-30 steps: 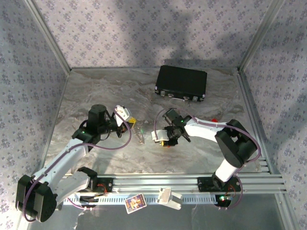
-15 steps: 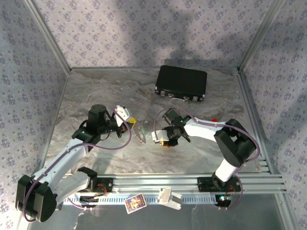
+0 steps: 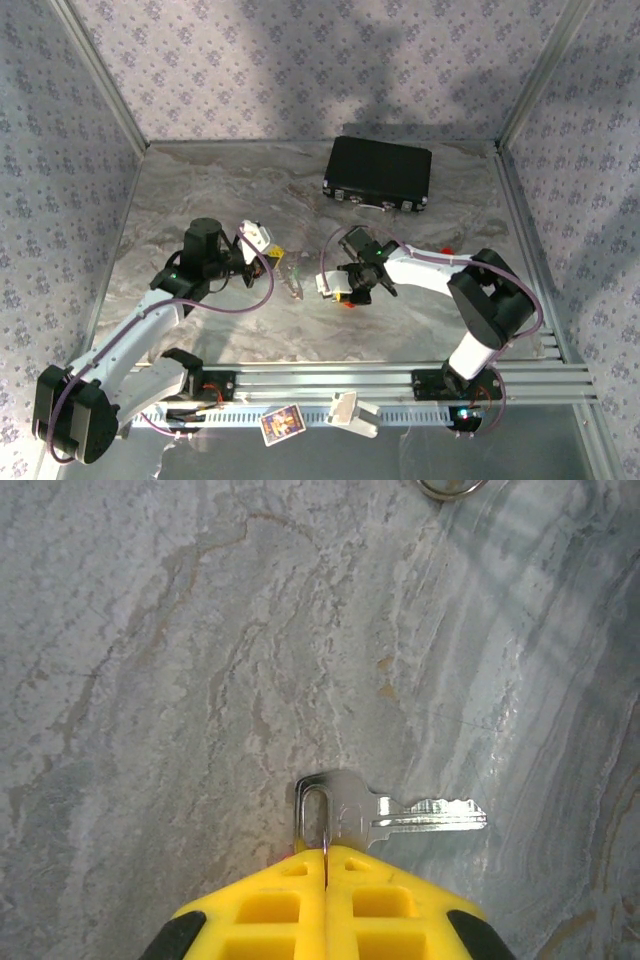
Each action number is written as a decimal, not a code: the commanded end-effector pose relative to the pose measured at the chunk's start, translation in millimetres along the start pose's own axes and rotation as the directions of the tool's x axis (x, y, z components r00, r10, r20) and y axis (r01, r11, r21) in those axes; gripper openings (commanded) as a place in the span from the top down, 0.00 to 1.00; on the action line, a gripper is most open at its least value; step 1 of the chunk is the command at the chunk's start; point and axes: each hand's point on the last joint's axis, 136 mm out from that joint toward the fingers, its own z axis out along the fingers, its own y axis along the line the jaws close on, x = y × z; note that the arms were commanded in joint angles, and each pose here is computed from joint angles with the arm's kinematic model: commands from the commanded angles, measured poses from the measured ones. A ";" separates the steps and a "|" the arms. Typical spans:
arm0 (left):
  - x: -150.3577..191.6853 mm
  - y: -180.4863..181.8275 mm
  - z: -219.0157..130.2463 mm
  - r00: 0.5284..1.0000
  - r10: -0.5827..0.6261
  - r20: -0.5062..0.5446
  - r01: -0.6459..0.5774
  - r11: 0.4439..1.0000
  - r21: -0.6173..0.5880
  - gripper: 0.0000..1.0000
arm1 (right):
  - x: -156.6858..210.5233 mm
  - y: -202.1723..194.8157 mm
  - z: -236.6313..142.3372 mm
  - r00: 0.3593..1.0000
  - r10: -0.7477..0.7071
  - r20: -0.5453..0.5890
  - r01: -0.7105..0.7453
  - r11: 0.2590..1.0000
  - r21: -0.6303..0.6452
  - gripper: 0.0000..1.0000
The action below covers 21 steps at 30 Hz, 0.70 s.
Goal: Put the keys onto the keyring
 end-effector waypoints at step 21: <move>-40.3 -31.6 3.0 0.998 -0.028 0.059 0.026 0.999 0.028 1.00 | -97.2 -30.8 -154.1 0.929 -0.059 0.365 -0.157 0.831 0.534 1.00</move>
